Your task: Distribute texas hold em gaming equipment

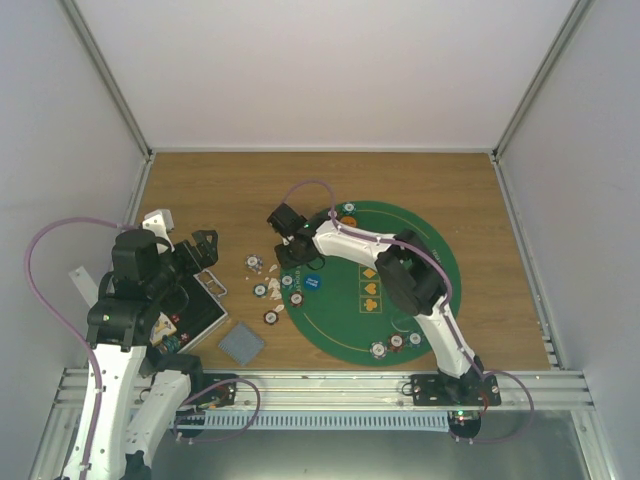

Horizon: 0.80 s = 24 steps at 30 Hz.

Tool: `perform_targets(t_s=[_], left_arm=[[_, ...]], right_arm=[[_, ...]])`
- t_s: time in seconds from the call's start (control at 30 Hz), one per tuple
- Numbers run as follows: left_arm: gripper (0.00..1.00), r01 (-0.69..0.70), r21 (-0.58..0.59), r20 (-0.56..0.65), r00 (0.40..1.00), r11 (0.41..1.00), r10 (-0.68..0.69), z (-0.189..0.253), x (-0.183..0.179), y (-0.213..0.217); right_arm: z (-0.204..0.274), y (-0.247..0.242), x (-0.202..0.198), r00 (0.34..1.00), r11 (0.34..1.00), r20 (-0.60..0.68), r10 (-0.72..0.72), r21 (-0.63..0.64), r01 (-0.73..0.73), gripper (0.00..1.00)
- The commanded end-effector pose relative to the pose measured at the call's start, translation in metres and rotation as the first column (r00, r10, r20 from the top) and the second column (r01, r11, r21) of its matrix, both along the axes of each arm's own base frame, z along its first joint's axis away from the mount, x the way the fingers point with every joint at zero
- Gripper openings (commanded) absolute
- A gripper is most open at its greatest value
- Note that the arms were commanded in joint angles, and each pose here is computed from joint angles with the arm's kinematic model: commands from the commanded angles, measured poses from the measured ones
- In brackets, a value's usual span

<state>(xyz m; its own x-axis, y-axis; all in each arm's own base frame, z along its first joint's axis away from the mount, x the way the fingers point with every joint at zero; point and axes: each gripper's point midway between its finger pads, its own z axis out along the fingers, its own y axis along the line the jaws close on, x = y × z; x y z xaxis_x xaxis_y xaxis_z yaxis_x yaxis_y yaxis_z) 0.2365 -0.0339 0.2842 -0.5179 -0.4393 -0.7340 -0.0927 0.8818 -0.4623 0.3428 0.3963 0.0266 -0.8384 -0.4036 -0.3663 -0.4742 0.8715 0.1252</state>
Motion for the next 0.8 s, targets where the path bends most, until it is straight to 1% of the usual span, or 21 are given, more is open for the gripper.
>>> perform_targets(t_s=[0.0,0.23,0.47,0.6,0.77], left_arm=[[0.99,-0.013,0.001,0.041,0.999,1.000,0.013,0.008,0.003,0.003],[0.99,-0.011,-0.006,0.040,0.999,1.000,0.011,0.008,0.004,0.002],[0.99,-0.010,-0.008,0.037,0.999,1.000,0.010,0.007,0.005,0.001],[0.99,-0.011,-0.008,0.039,0.999,1.000,0.011,0.008,0.004,0.002],[0.99,-0.013,-0.008,0.043,0.999,1.000,0.014,0.009,0.004,0.002]], right_arm=[[0.022,0.002,-0.001,0.999,0.999,0.026,-0.020,0.048,0.019,0.40],[0.016,0.002,-0.004,1.000,0.999,0.016,-0.013,0.043,0.012,0.42],[0.022,0.004,-0.002,1.000,0.999,0.025,-0.017,0.052,0.015,0.55],[0.037,0.009,0.005,0.999,0.998,0.052,-0.011,0.066,0.008,0.60],[0.075,0.024,0.015,0.992,0.993,0.123,0.014,0.115,-0.029,0.66]])
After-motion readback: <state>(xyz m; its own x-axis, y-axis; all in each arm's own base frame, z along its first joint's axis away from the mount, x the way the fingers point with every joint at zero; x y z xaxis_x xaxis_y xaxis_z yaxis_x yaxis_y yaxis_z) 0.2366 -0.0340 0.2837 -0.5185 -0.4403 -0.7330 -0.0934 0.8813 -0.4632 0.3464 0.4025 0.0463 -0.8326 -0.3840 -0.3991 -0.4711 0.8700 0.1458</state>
